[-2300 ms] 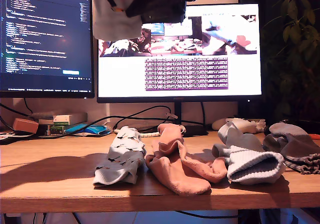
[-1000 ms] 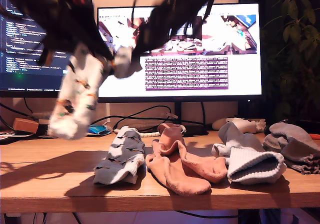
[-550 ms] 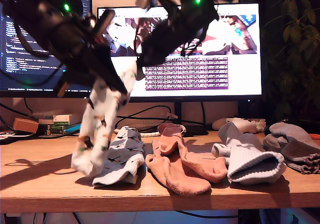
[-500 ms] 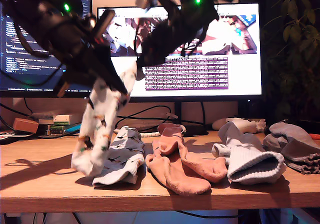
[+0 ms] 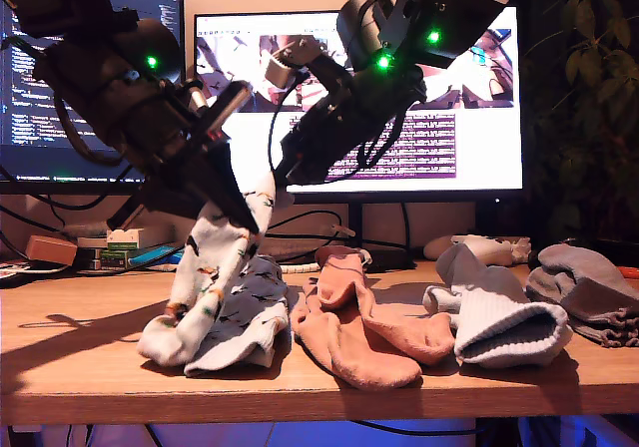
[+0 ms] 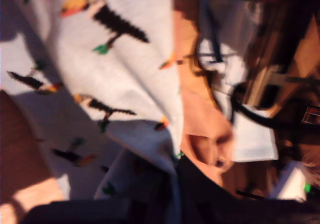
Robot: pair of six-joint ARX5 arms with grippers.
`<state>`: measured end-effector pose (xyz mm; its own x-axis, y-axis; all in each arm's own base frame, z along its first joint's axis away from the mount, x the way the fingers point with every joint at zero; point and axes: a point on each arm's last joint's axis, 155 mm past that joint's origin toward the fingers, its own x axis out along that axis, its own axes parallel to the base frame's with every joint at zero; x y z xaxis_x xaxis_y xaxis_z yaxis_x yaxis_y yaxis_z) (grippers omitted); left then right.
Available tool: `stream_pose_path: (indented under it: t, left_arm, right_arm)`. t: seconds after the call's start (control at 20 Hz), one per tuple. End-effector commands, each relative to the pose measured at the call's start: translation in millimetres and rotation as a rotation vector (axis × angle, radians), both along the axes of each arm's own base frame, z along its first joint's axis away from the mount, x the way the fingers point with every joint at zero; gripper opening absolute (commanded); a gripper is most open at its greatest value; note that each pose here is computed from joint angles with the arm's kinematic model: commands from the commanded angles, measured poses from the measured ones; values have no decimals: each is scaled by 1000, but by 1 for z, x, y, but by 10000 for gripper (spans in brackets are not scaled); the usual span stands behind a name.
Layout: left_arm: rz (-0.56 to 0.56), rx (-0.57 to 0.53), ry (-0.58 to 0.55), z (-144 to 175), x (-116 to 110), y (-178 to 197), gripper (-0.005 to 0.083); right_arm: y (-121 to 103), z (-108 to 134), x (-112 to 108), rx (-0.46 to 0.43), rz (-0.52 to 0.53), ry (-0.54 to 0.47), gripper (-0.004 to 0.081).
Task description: Pair up the socks based on colour and pattern, by placing them on top of one another
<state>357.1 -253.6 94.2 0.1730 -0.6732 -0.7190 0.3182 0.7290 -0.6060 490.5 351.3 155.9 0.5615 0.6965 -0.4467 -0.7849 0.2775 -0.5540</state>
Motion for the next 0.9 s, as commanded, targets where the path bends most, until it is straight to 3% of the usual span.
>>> stream_pose_path:
  t: [0.0, 0.2, 0.75, 0.85]
  left_arm:
    - [-3, 10, 10, -9, 0, -2, 2]
    - [8, 31, 6, -12, 2, 1, 2]
    - [14, 66, 43, -45, 8, 1, 2]
    - [16, 67, 52, -45, 6, 1, 8]
  right_arm:
    - [-3, -30, 7, -26, -18, 38, -11]
    - [-1, -48, 6, -50, -22, 61, -11]
    - [-6, -57, 4, -70, -28, 95, -11]
    - [-6, -58, 3, -70, -30, 101, 65]
